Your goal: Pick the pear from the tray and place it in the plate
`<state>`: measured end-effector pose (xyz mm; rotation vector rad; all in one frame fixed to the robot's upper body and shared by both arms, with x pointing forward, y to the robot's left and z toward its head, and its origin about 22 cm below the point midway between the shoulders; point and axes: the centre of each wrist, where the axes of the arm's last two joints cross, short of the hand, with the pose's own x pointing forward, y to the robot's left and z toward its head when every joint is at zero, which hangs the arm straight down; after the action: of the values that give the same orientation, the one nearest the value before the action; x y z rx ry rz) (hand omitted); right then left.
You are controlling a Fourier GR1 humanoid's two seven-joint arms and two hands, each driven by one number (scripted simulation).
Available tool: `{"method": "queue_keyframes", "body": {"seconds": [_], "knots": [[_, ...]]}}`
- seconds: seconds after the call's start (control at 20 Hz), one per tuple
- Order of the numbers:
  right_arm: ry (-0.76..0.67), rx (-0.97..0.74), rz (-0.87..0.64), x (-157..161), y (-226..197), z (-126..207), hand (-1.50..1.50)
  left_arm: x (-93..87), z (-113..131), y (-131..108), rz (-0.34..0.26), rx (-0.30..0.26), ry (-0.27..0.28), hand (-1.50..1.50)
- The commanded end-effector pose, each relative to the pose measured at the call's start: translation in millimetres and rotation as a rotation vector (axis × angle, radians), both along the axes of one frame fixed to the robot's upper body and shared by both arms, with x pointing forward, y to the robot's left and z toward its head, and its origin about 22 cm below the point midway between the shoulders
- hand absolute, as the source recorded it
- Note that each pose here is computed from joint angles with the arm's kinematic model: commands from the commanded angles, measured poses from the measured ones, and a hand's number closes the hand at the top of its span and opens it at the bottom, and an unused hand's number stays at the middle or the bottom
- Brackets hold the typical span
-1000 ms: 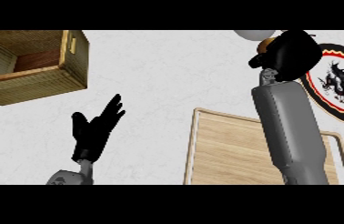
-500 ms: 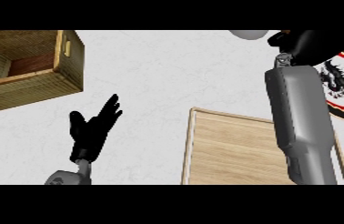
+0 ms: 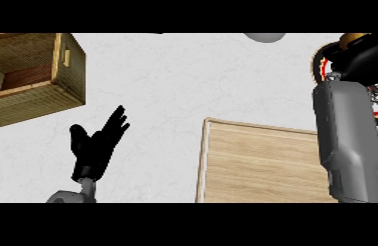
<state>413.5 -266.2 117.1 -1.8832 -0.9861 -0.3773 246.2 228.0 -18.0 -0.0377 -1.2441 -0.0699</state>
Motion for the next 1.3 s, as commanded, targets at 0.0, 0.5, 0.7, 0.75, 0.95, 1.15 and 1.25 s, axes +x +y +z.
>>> {"method": "queue_keyframes", "body": {"seconds": [0.0,0.5,0.7,0.75,0.95,1.15,1.25], "knots": [[-0.160,0.072,-0.150,-4,-39,-15,1.50,-10.5,-15,5,0.009,0.007,0.044,0.00],[-0.157,0.074,-0.218,-16,-115,-50,1.50,-4.1,-13,-2,0.033,-0.008,0.035,0.00],[-0.172,0.072,-0.213,-17,-127,-54,1.50,0.8,-8,3,0.031,-0.003,0.034,0.00],[-0.111,0.264,-0.299,-23,-136,-57,1.50,0.8,0,8,0.033,0.000,0.024,0.00],[0.102,0.385,-0.252,-29,-148,-69,-1.50,-9.7,-12,-1,0.023,0.002,0.029,0.00],[0.045,0.411,-0.180,-30,-154,-65,-1.50,-7.2,-6,9,0.033,-0.010,0.031,0.00],[0.015,0.391,-0.126,-29,-140,-78,-1.50,-5.2,-12,-2,0.035,-0.003,0.026,0.00]]}}
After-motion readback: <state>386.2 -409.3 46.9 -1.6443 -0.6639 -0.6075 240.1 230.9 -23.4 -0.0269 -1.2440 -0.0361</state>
